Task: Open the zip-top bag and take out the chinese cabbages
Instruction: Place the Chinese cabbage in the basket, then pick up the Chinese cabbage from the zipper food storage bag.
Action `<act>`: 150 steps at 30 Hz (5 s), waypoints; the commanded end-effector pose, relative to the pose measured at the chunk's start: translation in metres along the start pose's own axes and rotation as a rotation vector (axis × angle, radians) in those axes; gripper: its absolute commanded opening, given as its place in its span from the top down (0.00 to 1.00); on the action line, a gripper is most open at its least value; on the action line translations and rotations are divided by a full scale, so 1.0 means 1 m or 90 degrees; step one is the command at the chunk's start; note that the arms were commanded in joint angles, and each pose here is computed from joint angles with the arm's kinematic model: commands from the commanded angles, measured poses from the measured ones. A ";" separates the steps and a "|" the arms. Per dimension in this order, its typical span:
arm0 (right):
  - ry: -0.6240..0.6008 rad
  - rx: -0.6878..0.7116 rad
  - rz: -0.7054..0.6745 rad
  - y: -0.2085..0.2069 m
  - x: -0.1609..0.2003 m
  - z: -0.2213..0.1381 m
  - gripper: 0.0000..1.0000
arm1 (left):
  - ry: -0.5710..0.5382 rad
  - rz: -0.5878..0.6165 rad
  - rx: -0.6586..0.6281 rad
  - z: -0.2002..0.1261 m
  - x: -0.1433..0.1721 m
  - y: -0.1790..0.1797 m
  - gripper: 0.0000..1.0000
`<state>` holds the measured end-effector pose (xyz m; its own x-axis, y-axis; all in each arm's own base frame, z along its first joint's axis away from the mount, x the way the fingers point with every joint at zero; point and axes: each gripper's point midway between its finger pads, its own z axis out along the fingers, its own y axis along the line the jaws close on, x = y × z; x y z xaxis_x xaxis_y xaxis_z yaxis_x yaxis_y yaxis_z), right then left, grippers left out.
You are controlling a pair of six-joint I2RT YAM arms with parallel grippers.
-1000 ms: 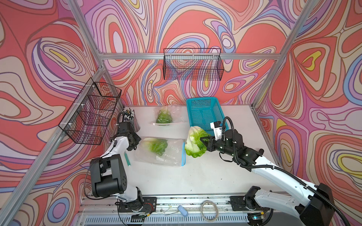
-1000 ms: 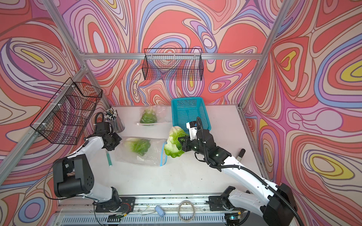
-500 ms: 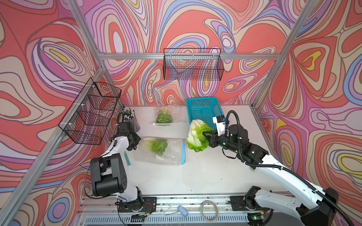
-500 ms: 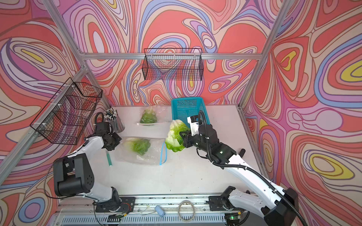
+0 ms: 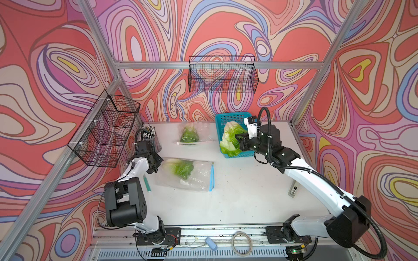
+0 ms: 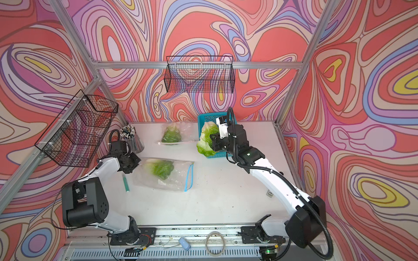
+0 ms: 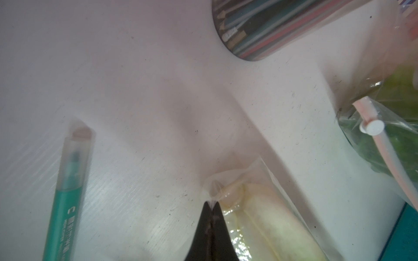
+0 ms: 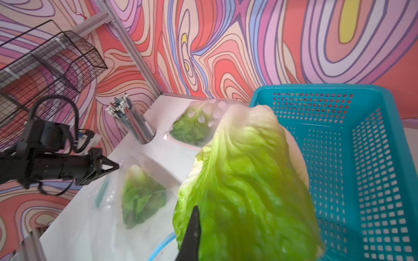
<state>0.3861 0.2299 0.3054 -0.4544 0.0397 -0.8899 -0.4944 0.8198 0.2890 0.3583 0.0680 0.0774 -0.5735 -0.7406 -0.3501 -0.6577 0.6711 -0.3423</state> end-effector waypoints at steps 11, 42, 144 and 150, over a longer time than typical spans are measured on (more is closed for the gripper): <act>0.030 -0.003 0.001 -0.077 -0.002 0.105 1.00 | 0.012 -0.008 0.033 -0.003 0.005 -0.006 1.00; 0.077 -0.003 0.052 -0.141 0.045 0.218 0.98 | 0.019 0.006 0.052 -0.007 0.009 -0.015 1.00; 0.240 -0.224 0.459 0.075 0.250 0.055 0.77 | 0.066 -0.051 0.101 -0.027 0.026 -0.039 1.00; 0.221 -0.294 0.496 0.091 0.247 0.064 0.79 | 0.072 -0.053 0.104 -0.026 0.028 -0.039 1.00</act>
<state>0.2714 0.3352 0.0584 -0.9428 0.2206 -0.2500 -0.1259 0.4587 0.8796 0.3537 0.0218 0.1011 -0.5678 -0.7930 -0.2206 -0.6244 0.5896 -0.5124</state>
